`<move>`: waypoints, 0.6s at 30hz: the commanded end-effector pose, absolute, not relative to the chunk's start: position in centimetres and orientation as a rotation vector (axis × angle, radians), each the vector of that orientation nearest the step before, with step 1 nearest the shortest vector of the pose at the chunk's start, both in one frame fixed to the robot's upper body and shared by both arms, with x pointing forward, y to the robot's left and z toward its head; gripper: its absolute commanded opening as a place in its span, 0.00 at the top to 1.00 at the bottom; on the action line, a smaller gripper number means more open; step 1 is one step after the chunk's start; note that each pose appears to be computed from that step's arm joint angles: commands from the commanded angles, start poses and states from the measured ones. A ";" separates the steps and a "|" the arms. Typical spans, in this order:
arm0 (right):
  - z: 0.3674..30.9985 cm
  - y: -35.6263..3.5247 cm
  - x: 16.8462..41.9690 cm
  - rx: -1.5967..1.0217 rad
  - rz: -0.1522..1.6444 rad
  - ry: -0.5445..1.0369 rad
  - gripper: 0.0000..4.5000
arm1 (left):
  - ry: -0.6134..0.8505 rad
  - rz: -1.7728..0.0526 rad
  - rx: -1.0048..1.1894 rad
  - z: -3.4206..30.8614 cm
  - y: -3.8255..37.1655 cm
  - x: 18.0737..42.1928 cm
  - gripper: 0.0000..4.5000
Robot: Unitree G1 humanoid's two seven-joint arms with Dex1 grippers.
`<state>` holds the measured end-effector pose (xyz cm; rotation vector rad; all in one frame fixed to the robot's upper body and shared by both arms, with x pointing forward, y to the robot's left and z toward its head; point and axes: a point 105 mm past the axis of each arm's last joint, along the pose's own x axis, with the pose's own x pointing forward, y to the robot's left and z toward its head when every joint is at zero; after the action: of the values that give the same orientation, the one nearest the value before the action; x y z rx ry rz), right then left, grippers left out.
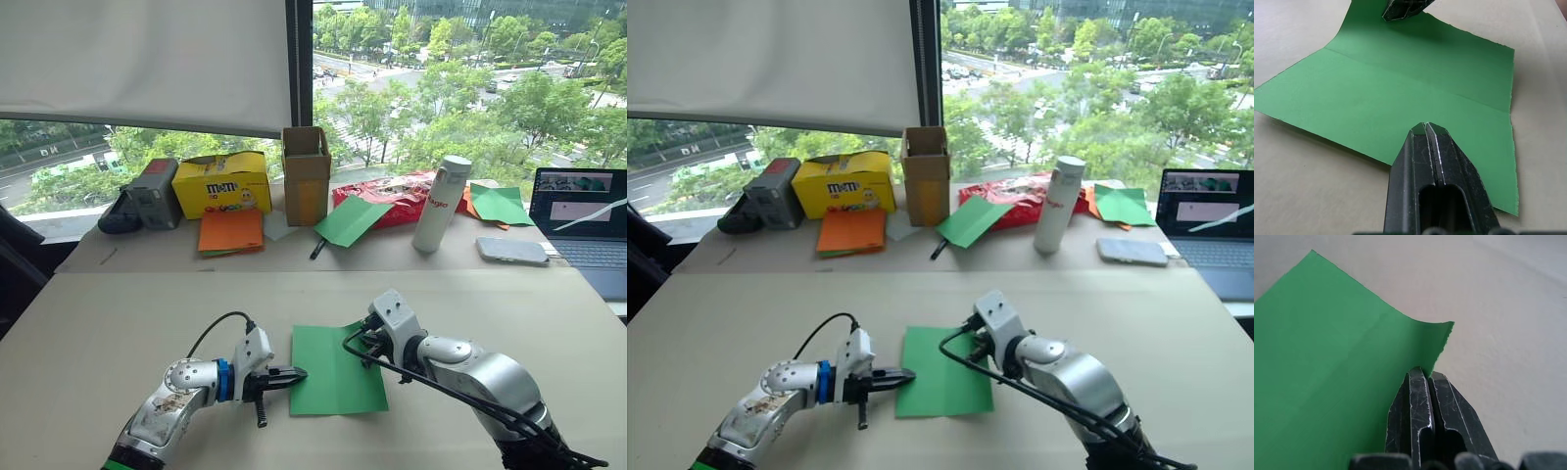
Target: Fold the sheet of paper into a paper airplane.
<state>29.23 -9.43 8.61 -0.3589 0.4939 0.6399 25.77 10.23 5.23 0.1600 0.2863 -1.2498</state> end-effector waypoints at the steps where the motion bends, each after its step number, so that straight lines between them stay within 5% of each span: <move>1: 9.6 -8.5 29.4 -0.322 0.663 0.421 0.99 | 0.242 -1.265 0.184 6.0 9.8 25.7 1.00; 10: 9.5 -10.1 30.5 -0.054 0.481 0.491 0.99 | 0.227 -1.224 0.097 7.1 9.4 26.3 1.00; 18: 9.6 -9.1 29.7 -0.042 0.518 0.509 0.99 | 0.267 -1.163 0.184 6.5 9.5 27.3 1.00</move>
<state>29.97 -9.72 8.60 -0.0453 0.5479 0.4909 26.91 9.93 5.84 0.1502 0.2968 -1.1720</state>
